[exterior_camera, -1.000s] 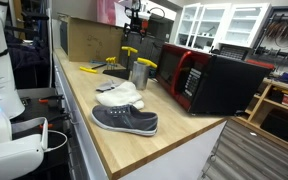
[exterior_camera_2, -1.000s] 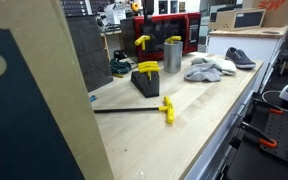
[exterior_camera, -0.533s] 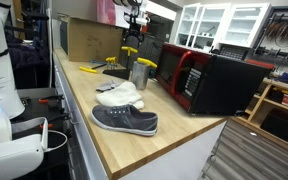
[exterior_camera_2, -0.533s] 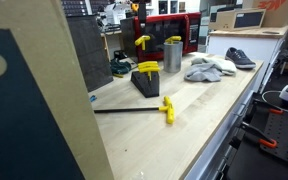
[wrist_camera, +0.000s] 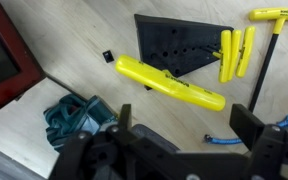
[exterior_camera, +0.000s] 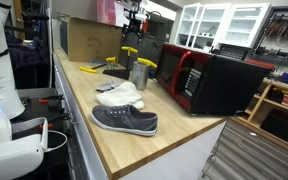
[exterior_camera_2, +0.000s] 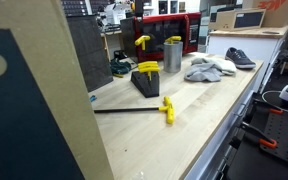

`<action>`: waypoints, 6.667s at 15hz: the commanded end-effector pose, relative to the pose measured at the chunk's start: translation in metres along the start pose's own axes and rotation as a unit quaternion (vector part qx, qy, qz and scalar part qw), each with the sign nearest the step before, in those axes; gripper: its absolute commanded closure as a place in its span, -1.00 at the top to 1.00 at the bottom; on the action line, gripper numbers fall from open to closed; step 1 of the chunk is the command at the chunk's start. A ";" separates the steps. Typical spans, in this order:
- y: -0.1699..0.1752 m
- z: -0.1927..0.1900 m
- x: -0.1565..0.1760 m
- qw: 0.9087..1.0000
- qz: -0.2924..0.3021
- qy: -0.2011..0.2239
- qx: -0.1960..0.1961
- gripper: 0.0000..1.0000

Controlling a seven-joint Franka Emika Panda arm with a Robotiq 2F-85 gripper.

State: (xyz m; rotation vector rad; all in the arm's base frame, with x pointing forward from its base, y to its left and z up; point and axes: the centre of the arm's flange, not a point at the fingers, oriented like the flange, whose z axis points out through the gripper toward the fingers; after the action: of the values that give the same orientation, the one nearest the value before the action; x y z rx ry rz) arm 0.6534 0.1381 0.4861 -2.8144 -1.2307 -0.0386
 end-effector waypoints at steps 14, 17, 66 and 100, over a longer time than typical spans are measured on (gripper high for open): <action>-0.074 0.005 0.008 0.937 -0.334 -0.005 0.106 1.00; -0.068 0.016 0.000 0.913 -0.395 -0.033 0.096 1.00; -0.040 0.037 -0.003 0.915 -0.403 -0.028 -0.017 -0.88; -0.044 -0.019 -0.028 0.807 -0.590 -0.031 -0.030 -0.88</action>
State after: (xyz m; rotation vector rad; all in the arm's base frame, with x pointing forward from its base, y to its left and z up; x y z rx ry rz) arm 0.6096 0.1713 0.4846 -1.8104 -2.6331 -0.0159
